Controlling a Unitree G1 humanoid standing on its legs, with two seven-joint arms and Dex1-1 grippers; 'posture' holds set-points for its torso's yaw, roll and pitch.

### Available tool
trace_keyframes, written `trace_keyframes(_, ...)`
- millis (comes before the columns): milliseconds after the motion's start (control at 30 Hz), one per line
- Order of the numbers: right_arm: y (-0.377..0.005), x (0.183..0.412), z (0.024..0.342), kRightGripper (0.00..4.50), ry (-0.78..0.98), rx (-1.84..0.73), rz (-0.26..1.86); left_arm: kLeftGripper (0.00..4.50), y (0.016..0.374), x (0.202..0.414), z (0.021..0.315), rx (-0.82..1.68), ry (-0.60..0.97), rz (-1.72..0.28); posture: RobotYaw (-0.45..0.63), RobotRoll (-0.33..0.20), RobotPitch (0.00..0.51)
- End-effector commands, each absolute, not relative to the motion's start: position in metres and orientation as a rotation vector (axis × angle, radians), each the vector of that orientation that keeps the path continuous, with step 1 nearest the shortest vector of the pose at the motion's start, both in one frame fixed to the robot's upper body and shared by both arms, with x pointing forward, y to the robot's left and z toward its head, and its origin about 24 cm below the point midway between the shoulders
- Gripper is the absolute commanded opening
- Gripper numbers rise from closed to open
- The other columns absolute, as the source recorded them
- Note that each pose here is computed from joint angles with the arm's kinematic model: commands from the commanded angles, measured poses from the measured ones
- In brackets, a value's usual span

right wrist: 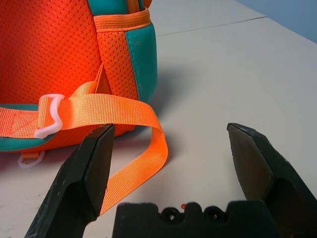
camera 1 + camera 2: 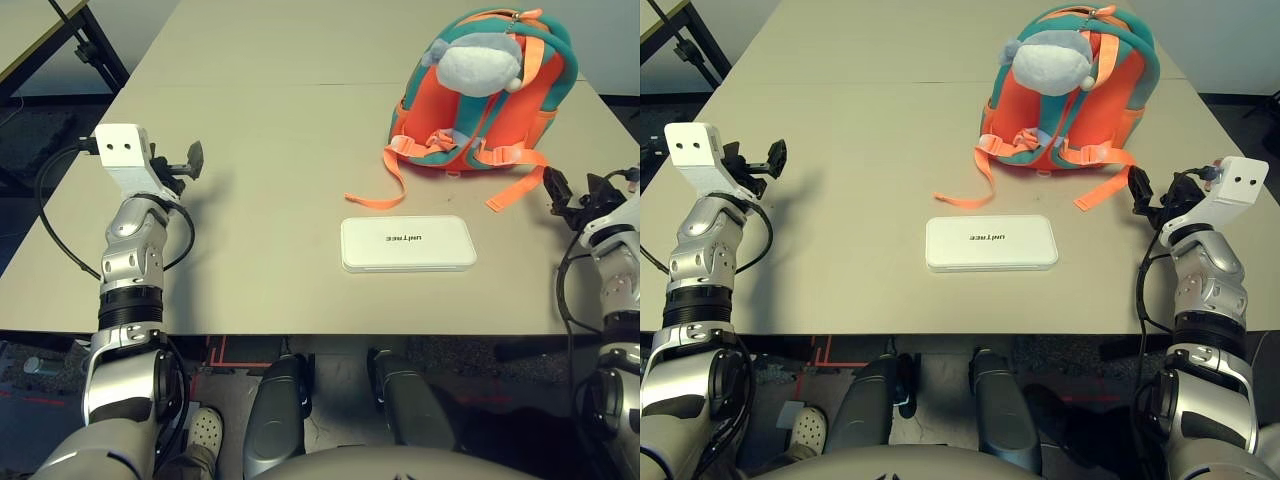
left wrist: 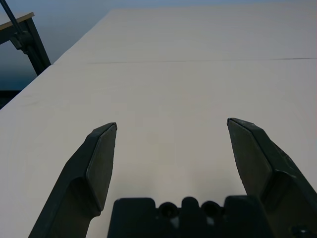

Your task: Put the pencil case into the backpack and zip it.

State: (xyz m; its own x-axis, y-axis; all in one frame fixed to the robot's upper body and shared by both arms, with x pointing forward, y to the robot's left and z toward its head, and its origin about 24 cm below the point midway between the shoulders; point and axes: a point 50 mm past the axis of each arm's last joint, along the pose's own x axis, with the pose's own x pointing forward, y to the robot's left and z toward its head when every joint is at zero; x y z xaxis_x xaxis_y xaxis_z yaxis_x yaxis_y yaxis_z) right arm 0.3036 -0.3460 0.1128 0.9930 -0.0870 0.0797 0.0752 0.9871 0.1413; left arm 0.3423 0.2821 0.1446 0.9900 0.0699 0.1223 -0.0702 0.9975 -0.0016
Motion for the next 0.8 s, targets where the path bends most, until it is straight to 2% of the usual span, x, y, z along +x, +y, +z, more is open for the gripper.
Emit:
trace_keyframes(33, -0.348, 0.303, 0.112, 4.50, -0.082, 0.133, -0.088, 4.46, 0.284, 0.340, 0.139, 0.009, -0.099, 0.081, -0.08, 0.000, 0.168)
trace_keyframes(567, -0.347, 0.304, 0.113, 4.50, -0.083, 0.126, -0.081, 4.46, 0.281, 0.341, 0.142, 0.005, -0.097, 0.063, -0.08, 0.000, 0.165)
trace_keyframes(800, -0.346, 0.303, 0.115, 4.50, -0.078, 0.077, -0.047, 4.46, 0.255, 0.344, 0.155, -0.176, -0.021, -0.128, -0.08, 0.000, 0.167)
